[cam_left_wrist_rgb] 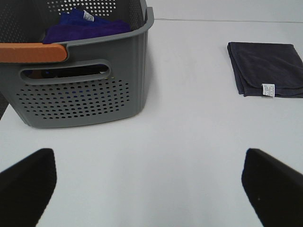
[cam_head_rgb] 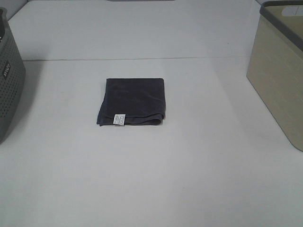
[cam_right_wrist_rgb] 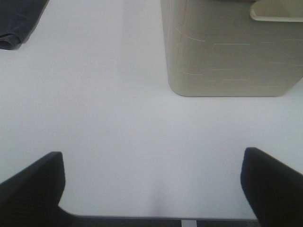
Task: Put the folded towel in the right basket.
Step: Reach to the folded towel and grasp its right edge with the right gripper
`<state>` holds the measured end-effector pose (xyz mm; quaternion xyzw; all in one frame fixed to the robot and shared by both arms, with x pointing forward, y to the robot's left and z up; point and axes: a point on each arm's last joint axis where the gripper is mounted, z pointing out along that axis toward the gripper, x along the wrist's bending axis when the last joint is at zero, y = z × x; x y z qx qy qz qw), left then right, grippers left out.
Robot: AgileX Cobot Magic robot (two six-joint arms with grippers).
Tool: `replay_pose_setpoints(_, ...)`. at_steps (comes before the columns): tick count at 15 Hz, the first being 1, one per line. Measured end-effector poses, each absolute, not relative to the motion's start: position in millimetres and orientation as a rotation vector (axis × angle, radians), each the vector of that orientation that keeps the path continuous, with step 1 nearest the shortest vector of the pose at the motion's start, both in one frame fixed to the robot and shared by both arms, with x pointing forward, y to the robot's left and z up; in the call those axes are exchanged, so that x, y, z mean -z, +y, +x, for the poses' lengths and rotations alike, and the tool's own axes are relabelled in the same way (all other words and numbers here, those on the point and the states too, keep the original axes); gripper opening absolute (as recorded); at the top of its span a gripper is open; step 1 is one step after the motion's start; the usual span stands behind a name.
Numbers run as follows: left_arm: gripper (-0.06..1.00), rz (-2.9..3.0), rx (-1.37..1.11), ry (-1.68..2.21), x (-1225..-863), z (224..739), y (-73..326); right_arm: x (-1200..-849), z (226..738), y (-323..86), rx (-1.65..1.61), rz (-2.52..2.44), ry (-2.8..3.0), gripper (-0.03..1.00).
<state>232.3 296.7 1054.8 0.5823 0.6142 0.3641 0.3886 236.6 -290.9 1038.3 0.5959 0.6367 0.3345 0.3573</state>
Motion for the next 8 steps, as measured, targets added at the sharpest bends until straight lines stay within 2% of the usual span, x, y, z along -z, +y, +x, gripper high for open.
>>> replay_pose_setpoints(8,0.99,1.481,-0.926,1.562,-1054.8,232.3,296.7,-1038.3,236.6,-290.9,-0.863,1.538,1.644,0.97)
